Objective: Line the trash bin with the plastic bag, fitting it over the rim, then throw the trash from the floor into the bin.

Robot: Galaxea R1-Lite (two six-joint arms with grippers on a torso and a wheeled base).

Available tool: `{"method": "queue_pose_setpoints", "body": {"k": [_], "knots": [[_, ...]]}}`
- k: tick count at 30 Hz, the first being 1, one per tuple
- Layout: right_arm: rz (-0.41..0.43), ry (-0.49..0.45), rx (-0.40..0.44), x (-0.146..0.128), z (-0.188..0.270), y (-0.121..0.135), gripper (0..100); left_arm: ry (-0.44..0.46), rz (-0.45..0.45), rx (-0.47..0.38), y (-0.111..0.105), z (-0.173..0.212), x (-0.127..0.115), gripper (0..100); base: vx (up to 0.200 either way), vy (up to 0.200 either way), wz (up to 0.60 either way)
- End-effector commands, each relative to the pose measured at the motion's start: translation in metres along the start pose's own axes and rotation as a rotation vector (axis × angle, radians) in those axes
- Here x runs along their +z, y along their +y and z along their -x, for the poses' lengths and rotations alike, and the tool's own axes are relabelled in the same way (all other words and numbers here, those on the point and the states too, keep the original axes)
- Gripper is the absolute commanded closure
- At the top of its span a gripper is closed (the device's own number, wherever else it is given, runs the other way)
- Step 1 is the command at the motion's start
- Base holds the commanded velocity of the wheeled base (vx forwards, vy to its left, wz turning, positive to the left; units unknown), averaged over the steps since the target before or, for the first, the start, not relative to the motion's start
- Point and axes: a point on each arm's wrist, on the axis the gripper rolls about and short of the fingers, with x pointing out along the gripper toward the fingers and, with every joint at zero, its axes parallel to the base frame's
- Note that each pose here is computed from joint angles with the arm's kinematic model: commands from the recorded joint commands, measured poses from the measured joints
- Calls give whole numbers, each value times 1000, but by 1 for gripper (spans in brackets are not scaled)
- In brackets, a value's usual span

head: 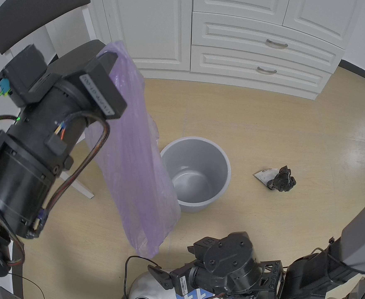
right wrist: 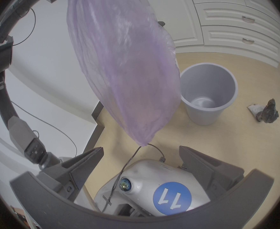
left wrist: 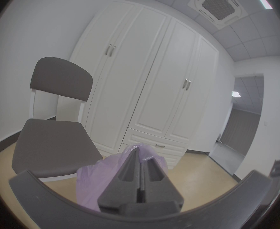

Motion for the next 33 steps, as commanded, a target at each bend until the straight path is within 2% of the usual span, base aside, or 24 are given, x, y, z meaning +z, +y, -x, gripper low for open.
{"method": "queue_pose_setpoints", "body": {"k": [1, 12, 16, 27, 33], "knots": [[-9, 13, -14, -7, -13, 1, 0, 9, 8, 9, -8, -13, -9, 100, 0, 0, 0], [-25, -30, -92, -2, -29, -5, 0, 6, 10, 7, -8, -11, -8, 100, 0, 0, 0], [-32, -55, -165, -1, -43, -13, 0, 6, 14, -1, -9, -9, -6, 100, 0, 0, 0], [-25, -115, -221, 26, -30, -36, 0, 9, 12, -1, -9, -9, -7, 100, 0, 0, 0], [-28, -111, -234, 24, -39, -40, 0, 7, 13, -1, -9, -8, -7, 100, 0, 0, 0]]}}
